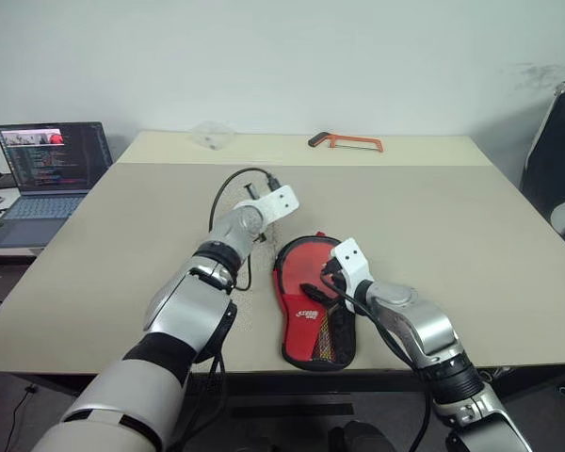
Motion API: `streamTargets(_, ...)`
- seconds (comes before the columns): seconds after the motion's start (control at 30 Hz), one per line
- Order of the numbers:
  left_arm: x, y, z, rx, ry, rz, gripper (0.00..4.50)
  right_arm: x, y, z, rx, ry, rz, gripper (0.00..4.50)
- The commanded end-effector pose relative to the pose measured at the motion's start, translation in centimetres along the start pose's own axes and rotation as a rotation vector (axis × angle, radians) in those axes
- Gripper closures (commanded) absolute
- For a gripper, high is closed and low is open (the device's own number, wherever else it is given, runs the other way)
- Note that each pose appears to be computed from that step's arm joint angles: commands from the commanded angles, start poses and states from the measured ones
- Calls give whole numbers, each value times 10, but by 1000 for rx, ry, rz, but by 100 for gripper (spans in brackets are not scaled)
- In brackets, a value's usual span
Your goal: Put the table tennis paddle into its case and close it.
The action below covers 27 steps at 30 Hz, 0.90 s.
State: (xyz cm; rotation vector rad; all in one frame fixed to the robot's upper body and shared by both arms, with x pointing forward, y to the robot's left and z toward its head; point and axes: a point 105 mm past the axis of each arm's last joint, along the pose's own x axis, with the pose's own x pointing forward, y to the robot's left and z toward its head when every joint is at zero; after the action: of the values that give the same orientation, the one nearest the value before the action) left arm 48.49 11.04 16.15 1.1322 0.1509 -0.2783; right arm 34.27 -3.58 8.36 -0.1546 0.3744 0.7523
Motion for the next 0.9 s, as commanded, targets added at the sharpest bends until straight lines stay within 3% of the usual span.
streamTargets(0.03, -1, 16, 35, 99, -90, 102, 419, 0, 9, -36, 47, 142, 38, 0)
streamTargets(0.7, -14, -21, 129, 393, -385, 300, 420, -10, 31, -41, 53, 181, 83, 0)
streamTargets(0.9, -25, -60, 161, 442, -556, 215, 420, -11, 33, -42, 55, 183, 85, 0)
